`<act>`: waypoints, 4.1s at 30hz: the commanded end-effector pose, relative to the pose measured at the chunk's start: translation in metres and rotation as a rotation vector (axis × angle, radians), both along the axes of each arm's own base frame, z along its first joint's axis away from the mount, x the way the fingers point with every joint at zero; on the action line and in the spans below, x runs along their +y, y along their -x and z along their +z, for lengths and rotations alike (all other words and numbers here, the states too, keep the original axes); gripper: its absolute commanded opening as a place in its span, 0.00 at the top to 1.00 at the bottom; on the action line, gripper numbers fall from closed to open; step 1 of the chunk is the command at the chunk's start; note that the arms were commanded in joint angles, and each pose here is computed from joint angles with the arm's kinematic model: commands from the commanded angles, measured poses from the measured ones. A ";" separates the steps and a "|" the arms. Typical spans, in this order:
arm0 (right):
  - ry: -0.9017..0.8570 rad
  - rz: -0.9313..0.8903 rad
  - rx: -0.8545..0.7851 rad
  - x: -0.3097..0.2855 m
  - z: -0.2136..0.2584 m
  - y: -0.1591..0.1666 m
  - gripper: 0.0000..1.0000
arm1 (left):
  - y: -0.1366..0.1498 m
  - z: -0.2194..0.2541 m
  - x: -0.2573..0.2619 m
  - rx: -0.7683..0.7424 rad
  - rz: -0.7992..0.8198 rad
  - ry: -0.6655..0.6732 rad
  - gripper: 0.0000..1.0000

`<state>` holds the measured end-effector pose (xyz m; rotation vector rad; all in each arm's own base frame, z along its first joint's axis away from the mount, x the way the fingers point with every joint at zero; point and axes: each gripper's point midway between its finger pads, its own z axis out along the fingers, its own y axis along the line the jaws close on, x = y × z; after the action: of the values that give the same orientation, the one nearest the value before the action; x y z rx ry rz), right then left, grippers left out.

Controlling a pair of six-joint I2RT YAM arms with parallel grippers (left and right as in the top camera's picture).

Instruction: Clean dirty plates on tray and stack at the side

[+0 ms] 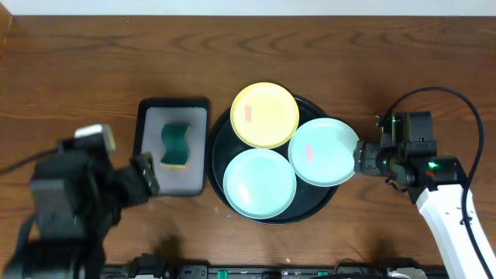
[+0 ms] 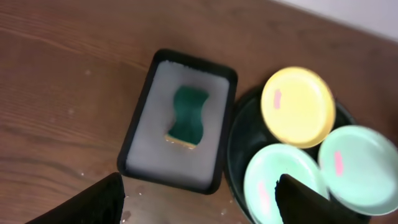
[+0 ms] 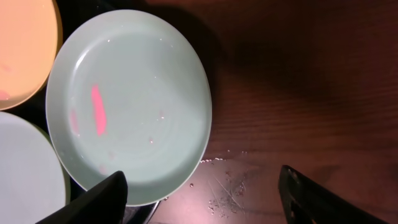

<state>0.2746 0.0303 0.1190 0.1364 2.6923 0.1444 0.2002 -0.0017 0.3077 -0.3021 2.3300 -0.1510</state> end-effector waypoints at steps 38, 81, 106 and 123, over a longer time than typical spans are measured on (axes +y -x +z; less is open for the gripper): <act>-0.036 0.006 -0.054 0.006 -0.026 -0.014 0.20 | -0.109 -0.178 0.001 0.678 -0.028 0.012 0.48; 0.040 0.019 -0.033 -0.003 -0.078 -0.033 0.91 | -0.139 -0.194 0.001 0.547 -0.024 0.009 0.49; 0.041 0.019 -0.022 -0.003 -0.086 -0.032 0.95 | -0.142 -0.214 0.002 0.588 -0.023 0.007 0.49; 0.028 0.021 -0.026 -0.001 -0.087 -0.034 0.96 | -0.130 -0.248 0.002 0.601 -0.023 0.007 0.49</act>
<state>0.3122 0.0301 0.0379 0.0847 2.6537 0.1112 0.3343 -0.0019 0.0681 -0.3474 2.9167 -0.0961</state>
